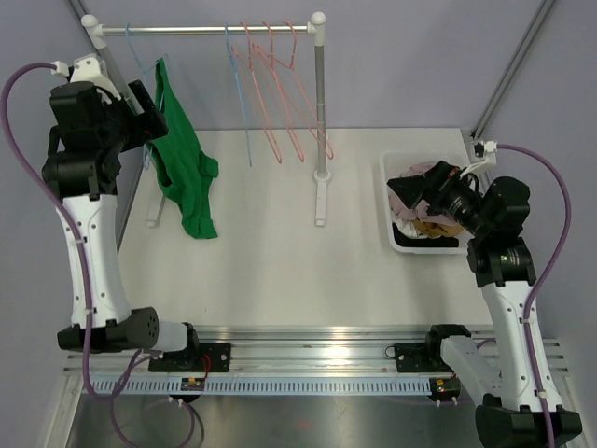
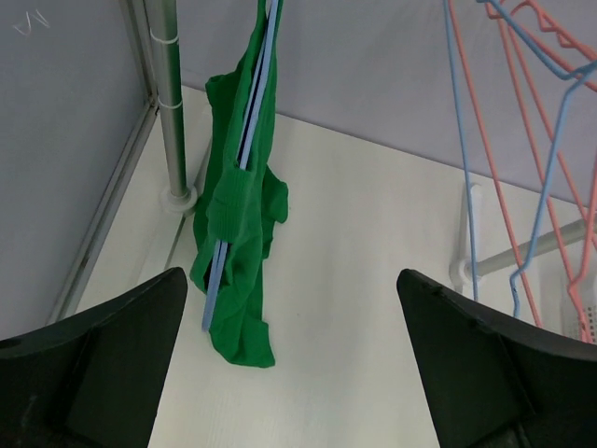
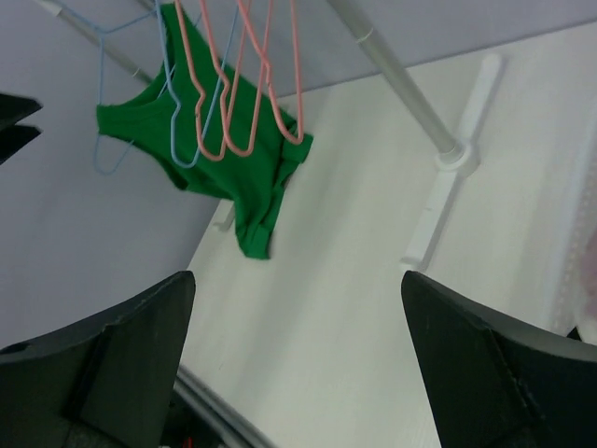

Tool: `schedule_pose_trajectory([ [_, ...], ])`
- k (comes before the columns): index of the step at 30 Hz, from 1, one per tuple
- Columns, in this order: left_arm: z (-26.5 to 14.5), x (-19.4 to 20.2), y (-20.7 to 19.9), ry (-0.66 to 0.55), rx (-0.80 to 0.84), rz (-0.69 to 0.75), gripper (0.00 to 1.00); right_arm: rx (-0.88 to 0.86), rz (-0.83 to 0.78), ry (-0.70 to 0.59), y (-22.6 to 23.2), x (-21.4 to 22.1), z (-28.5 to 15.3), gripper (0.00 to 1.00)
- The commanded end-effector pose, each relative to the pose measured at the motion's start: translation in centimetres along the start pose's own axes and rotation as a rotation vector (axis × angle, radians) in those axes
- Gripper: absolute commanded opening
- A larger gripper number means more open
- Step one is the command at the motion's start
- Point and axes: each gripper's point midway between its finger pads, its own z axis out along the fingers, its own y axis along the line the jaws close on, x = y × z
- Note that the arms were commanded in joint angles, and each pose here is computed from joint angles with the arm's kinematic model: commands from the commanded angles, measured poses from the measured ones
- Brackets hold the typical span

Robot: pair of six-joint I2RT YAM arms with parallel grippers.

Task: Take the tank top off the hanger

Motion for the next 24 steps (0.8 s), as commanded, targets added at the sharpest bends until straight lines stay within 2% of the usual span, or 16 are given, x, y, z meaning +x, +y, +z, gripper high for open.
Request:
schedule_pose_trajectory([
  [1,0.2,-5.6,-0.9,-0.170,0.037,0.060,0.99,-0.184,0.055,0.087,2.5,2.8,-0.7,0.99],
  [5,3.5,-6.8,-0.5,-0.197,0.023,0.088,0.99,-0.239,0.055,0.119,3.3,4.4,-2.0,0.98],
  [9,7.6,-7.2,0.4,-0.180,0.031,0.101,0.99,-0.263,0.038,0.120,4.1,4.8,-3.2,0.96],
  [11,10.3,-6.4,1.6,-0.133,0.027,0.097,0.99,-0.256,0.023,0.116,4.3,4.9,-3.7,0.96],
  [13,12.1,-6.8,1.5,-0.134,0.081,0.096,0.96,-0.265,0.012,0.106,4.7,5.0,-4.1,0.95],
  [17,14.8,-6.0,1.2,-0.100,0.125,0.105,0.82,-0.197,-0.025,0.093,3.6,5.0,-4.0,0.94],
  [18,15.2,-5.7,1.3,-0.094,0.121,0.102,0.73,-0.191,-0.032,0.093,3.5,5.1,-4.0,0.94],
  [20,15.8,-5.4,1.7,-0.087,0.109,0.103,0.66,-0.198,-0.031,0.102,3.5,5.2,-3.8,0.94],
  [22,16.3,-5.0,2.5,-0.076,0.073,0.103,0.50,-0.210,-0.029,0.111,3.8,5.2,-3.7,0.92],
  [24,16.4,-4.6,2.8,-0.069,0.062,0.107,0.41,-0.219,-0.031,0.115,4.1,5.2,-3.7,0.92],
])
